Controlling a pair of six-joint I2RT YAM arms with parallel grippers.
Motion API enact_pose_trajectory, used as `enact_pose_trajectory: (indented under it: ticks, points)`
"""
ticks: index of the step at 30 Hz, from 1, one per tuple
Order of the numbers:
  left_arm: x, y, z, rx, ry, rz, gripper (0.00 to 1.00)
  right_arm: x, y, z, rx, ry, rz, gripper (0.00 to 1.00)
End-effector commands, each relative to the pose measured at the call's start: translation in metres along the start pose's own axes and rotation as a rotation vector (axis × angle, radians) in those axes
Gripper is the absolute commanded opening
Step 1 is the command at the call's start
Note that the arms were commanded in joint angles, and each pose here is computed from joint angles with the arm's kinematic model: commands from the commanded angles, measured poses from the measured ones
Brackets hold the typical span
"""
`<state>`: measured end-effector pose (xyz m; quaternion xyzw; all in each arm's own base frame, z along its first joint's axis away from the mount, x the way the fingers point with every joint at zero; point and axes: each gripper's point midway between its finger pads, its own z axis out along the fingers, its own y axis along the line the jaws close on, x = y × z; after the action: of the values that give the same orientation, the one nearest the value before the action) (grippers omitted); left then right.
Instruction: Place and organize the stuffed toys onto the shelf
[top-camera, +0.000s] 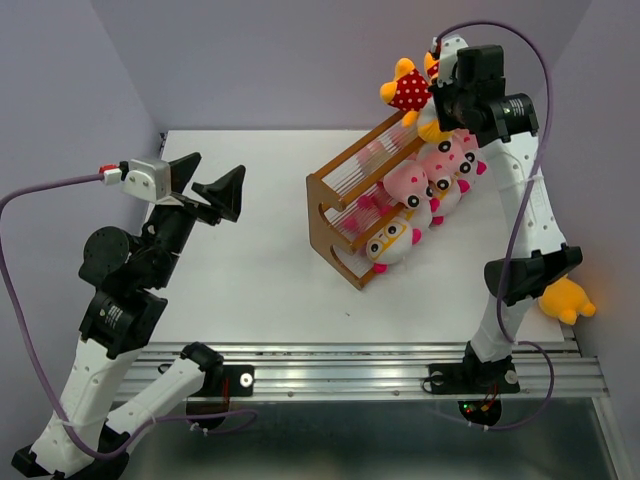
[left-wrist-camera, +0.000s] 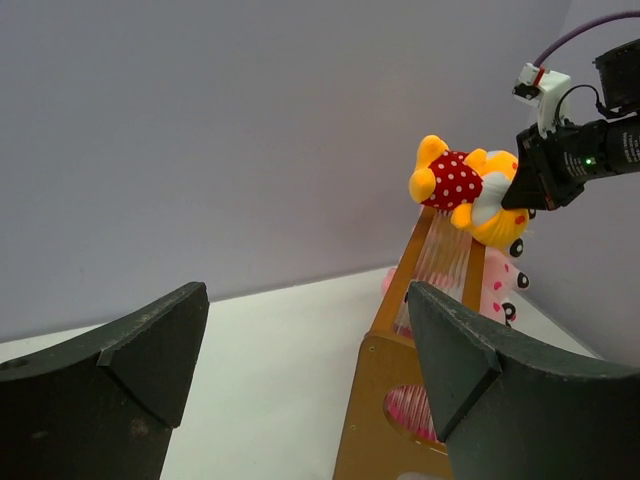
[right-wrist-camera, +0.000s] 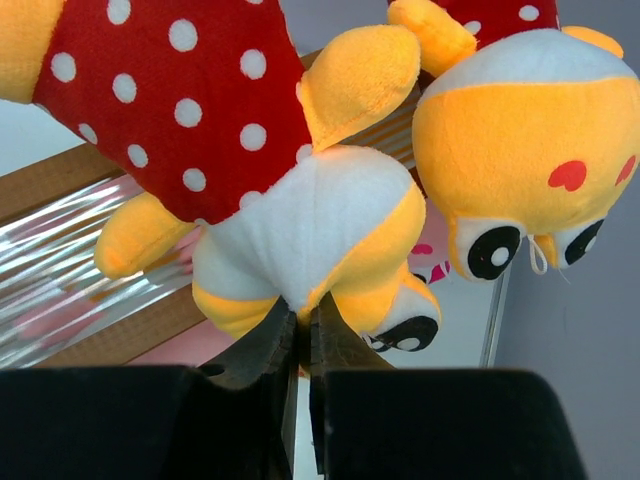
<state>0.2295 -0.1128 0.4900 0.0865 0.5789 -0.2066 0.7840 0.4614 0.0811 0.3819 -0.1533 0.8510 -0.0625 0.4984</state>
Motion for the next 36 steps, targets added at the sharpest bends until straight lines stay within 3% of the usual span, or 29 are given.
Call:
enact_pose_trajectory:
  ticks: [1, 14, 23, 28, 31, 34, 36]
  points:
    - [-0.008, -0.001, 0.001, -0.003, -0.043, -0.031, 0.91, -0.024, -0.005, 0.0, 0.001, -0.094, 0.036, 0.09]
    - [-0.003, -0.001, 0.0, -0.004, -0.034, -0.043, 0.91, -0.025, -0.019, 0.018, 0.025, -0.105, 0.055, 0.33]
    - [0.0, -0.001, 0.0, -0.003, -0.027, -0.053, 0.91, -0.027, -0.018, 0.013, 0.019, -0.118, 0.052, 0.44]
    - [-0.001, -0.002, 0.001, -0.001, -0.032, -0.057, 0.92, -0.026, -0.02, 0.009, 0.022, -0.119, 0.048, 0.43]
    - [0.0, -0.001, 0.001, -0.002, -0.029, -0.057, 0.91, -0.024, -0.019, 0.009, 0.018, -0.113, 0.047, 0.33]
    - [-0.001, -0.001, 0.0, -0.002, -0.032, -0.059, 0.92, -0.024, -0.023, 0.008, 0.024, -0.118, 0.053, 0.15]
    - [-0.001, -0.002, 0.0, -0.002, -0.03, -0.061, 0.92, -0.027, -0.023, 0.006, 0.023, -0.127, 0.058, 0.1]
